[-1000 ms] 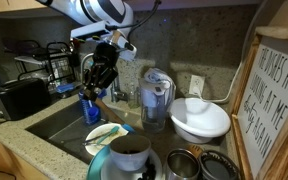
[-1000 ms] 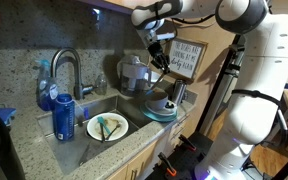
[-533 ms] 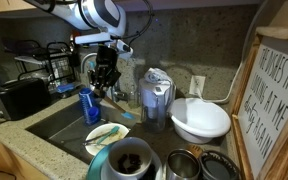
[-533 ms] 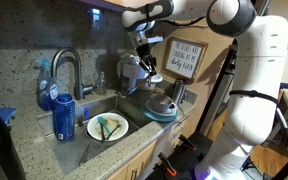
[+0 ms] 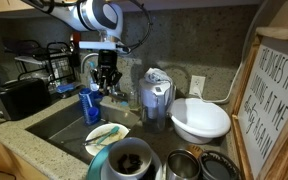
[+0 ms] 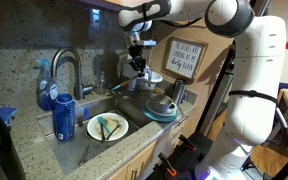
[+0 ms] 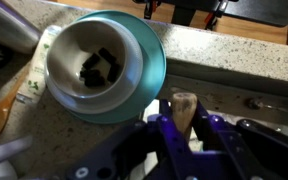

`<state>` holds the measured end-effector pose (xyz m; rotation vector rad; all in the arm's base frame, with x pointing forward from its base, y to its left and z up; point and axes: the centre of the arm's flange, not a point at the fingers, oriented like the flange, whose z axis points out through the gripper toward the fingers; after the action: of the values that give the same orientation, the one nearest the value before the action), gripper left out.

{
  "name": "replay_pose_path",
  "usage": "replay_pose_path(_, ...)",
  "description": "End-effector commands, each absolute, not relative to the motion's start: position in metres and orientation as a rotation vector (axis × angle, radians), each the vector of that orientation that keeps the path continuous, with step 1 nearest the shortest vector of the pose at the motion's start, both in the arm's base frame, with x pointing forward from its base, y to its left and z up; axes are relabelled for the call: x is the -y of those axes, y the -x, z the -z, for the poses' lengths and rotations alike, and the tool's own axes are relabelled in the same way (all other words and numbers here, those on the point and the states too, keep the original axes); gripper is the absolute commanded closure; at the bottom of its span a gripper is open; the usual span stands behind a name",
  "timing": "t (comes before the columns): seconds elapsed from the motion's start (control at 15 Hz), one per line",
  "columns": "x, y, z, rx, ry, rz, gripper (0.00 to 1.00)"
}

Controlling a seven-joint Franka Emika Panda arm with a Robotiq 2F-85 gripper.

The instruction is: Remove the spatula from the sink, use it to mix inside the ceramic bowl, and then put the spatula back in the sink

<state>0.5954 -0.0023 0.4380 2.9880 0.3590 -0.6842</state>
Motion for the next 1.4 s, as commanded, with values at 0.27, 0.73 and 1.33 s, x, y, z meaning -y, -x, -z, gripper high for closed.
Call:
replay_pose_path(0.27, -0.031, -0.600, -0.438, -0.557, -3.147, 0.640, 0.90)
replay_pose_path(0.73, -0.066, -0.585, -0.373, -0.658, -3.271, 0.765, 0.91)
replay_pose_path(1.33, -0.089, -0.554, -0.268, -0.664, -3.197, 1.110, 0.91)
